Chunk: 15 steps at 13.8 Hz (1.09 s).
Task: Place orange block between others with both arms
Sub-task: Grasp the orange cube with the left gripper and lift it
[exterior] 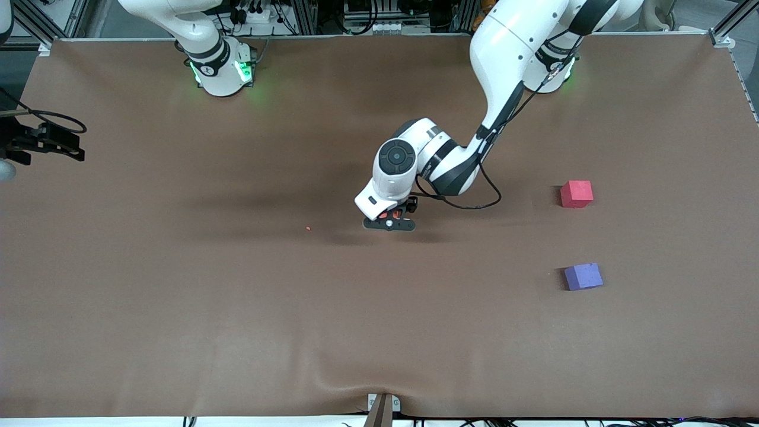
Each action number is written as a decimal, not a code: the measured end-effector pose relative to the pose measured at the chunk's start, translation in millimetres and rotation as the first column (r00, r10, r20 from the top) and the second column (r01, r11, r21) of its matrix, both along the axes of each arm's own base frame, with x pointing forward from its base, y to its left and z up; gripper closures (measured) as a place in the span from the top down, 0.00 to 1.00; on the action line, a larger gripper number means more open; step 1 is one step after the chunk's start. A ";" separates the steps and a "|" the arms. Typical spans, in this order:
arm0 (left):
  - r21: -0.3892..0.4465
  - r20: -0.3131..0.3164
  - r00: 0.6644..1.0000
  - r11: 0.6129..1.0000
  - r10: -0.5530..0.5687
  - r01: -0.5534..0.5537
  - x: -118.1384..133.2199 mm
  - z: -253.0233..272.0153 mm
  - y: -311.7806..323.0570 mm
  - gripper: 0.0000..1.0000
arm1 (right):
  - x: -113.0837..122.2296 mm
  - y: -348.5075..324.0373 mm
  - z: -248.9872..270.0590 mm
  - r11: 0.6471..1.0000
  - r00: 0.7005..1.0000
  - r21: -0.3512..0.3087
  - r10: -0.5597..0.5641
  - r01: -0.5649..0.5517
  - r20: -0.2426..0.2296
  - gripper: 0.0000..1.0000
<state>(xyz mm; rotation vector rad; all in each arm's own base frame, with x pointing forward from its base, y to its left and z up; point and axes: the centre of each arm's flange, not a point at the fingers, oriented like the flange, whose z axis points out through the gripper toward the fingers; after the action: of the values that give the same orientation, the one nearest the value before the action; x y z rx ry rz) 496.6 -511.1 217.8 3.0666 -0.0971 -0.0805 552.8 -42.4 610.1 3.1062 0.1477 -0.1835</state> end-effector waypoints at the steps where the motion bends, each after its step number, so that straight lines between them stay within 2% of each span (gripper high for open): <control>1: 0.001 -0.001 1.000 1.000 -0.002 0.002 -1.3 -3.5 -1.2 0.72 | 0.2 1.3 0.1 1.000 1.000 0.001 0.002 -0.002 0.001 1.00; 2: 0.004 -0.002 1.000 1.000 -0.007 0.007 -2.9 -6.6 -2.2 0.68 | 0.5 1.5 0.3 1.000 1.000 0.002 0.002 -0.002 0.003 1.00; 3: 0.011 0.003 1.000 1.000 -0.016 0.016 -3.9 -8.7 -2.8 0.68 | 0.8 1.4 0.5 1.000 1.000 0.005 0.002 -0.002 0.007 1.00; 5: 0.023 0.021 0.999 0.999 -0.038 0.038 -4.5 -8.4 -4.7 0.55 | 2.4 2.4 1.4 1.000 1.000 0.023 0.000 0.000 0.021 1.00; 9: 0.024 0.041 0.998 0.999 -0.038 0.037 2.8 -2.7 -3.2 0.49 | 5.3 2.0 2.7 0.999 0.999 0.037 -0.001 -0.001 0.044 1.00; 12: 0.013 0.083 0.996 1.000 0.019 -0.020 41.3 35.0 25.5 0.49 | 8.0 1.9 1.7 0.999 0.998 0.038 -0.021 0.019 0.063 1.00; 15: 0.036 0.087 0.994 0.997 0.063 -0.066 83.0 98.5 85.9 0.49 | 8.7 4.2 1.2 0.998 0.997 0.037 -0.048 0.046 0.066 1.00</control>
<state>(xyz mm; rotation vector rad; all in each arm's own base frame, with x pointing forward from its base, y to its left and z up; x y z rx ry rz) 579.6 -425.2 316.4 3.1087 -0.0012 0.0542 561.5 -38.2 611.3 3.1481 0.0770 -0.0788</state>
